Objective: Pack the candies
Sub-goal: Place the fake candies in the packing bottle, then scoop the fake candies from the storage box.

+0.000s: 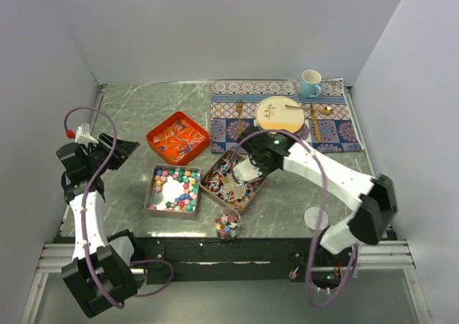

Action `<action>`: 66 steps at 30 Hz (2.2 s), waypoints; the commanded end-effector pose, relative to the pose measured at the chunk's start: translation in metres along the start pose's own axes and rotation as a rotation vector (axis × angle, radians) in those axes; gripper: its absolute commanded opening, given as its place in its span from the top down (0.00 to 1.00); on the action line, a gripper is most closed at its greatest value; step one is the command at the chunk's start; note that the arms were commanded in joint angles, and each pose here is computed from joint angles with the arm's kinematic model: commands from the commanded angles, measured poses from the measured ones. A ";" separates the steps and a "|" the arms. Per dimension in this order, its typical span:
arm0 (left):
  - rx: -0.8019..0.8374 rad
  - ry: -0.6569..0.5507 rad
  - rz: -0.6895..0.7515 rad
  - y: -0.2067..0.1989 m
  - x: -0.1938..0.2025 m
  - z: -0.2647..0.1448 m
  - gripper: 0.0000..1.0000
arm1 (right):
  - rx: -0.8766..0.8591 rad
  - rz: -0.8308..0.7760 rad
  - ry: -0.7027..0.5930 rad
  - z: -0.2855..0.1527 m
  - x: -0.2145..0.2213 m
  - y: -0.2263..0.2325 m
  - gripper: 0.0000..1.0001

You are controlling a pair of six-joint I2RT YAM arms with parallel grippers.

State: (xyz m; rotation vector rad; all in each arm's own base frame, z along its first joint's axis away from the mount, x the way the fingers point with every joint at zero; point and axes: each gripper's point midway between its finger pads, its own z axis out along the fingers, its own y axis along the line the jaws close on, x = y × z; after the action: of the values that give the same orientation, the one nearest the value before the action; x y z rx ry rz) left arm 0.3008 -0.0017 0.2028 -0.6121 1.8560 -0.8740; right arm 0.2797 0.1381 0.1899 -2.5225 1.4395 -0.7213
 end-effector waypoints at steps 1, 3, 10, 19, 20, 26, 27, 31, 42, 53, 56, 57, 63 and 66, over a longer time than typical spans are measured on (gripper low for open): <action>-0.010 -0.018 0.016 0.002 0.000 -0.003 0.47 | 0.044 0.011 0.056 0.010 -0.002 -0.035 1.00; -0.024 -0.022 0.015 0.005 0.002 -0.004 0.47 | 0.017 -0.018 0.067 0.023 -0.008 -0.035 1.00; -0.306 -0.042 -0.168 0.055 0.028 -0.021 0.47 | -0.025 -0.082 0.061 0.050 -0.034 -0.042 1.00; -0.698 -0.001 -0.391 0.124 0.065 -0.043 0.99 | -0.071 -0.107 0.004 0.063 -0.079 -0.034 1.00; -0.723 0.010 -0.417 0.128 0.068 -0.044 0.99 | -0.080 -0.105 0.006 0.066 -0.082 -0.034 1.00; -0.800 0.127 -0.505 0.144 0.100 -0.039 0.99 | -0.148 -0.015 0.005 0.076 -0.100 -0.035 1.00; -0.800 0.143 -0.508 0.144 0.105 -0.037 0.99 | -0.147 0.004 0.008 0.077 -0.103 -0.038 1.00; -0.771 0.200 -0.482 0.139 0.117 -0.030 0.99 | -0.219 0.149 -0.008 0.085 -0.116 -0.036 1.00; -0.686 0.292 -0.471 0.127 0.138 -0.017 0.99 | -0.298 0.475 -0.212 0.100 -0.144 -0.016 1.00; -0.603 0.255 -0.393 0.116 0.113 -0.003 0.99 | -0.125 0.614 -0.507 0.093 -0.151 -0.039 1.00; -0.595 0.253 -0.378 0.115 0.109 -0.001 0.99 | -0.068 0.630 -0.568 0.084 -0.153 -0.043 1.00; -0.594 0.253 -0.375 0.115 0.108 -0.001 0.99 | -0.027 0.636 -0.610 0.074 -0.153 -0.051 1.00; -0.571 0.259 -0.343 0.111 0.096 0.003 0.99 | 0.000 0.629 -0.719 0.052 -0.150 -0.044 1.00; -0.572 0.261 -0.316 0.110 0.091 0.005 0.99 | -0.007 0.656 -0.785 0.039 -0.146 -0.042 1.00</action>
State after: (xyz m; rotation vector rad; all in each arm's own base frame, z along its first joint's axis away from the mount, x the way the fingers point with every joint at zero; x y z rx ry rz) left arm 0.2473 -0.0011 0.0458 -1.3296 2.3162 -0.5859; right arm 0.2616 0.2572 0.0781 -1.9114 1.8713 0.2010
